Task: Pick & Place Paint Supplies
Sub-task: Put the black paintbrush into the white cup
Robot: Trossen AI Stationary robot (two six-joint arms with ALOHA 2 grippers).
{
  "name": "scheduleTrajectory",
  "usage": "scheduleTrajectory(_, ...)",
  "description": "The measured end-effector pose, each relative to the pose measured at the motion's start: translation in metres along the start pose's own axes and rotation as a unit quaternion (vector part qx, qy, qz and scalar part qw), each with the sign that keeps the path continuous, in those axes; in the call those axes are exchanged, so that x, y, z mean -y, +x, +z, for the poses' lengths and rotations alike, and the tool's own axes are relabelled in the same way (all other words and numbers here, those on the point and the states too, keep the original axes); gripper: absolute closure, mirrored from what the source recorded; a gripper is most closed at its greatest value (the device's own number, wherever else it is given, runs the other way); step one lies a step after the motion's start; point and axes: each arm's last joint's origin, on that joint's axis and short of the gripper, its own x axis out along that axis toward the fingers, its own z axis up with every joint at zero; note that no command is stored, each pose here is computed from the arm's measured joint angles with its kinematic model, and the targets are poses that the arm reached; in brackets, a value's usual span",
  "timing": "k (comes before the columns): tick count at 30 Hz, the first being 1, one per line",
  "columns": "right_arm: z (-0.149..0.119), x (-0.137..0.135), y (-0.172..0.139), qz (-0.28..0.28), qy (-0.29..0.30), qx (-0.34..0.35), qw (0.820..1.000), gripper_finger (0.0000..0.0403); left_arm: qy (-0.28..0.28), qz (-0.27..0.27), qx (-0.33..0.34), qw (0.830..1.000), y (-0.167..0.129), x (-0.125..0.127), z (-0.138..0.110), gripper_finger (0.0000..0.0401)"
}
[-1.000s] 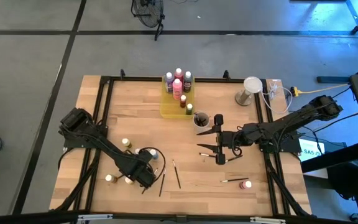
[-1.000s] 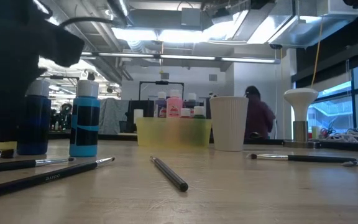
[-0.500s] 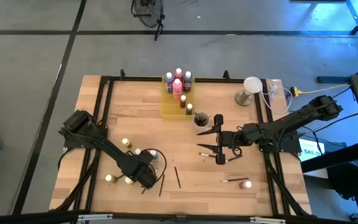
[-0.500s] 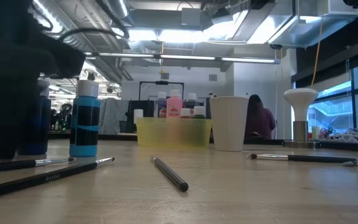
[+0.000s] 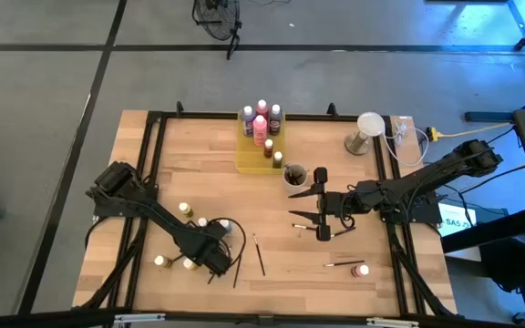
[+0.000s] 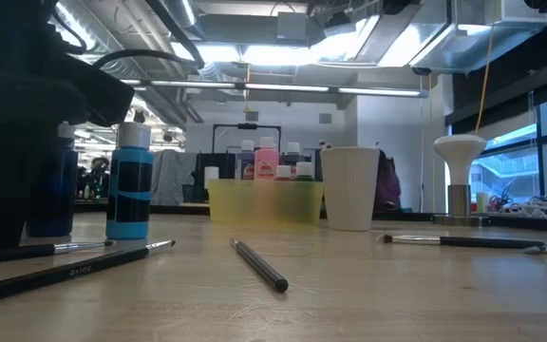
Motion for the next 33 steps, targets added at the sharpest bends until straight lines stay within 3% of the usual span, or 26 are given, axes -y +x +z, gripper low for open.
scheduleTrajectory(8,0.0000,0.0000,0.0000,0.000,0.000,0.000,1.000,0.0225,0.000,-0.004,-0.009,1.000,0.0008,0.0006,0.0012,0.0141)
scheduleTrajectory(29,0.0000,0.0000,0.0000,0.000,0.000,0.000,1.000,0.0224,-0.014,-0.013,-0.015,1.000,0.0016,0.0026,0.0007,0.0218)
scheduleTrajectory(33,0.0000,0.0000,0.0000,0.000,0.000,0.000,1.000,0.0224,0.008,-0.014,-0.024,1.000,0.0016,0.0024,0.0004,0.0219)
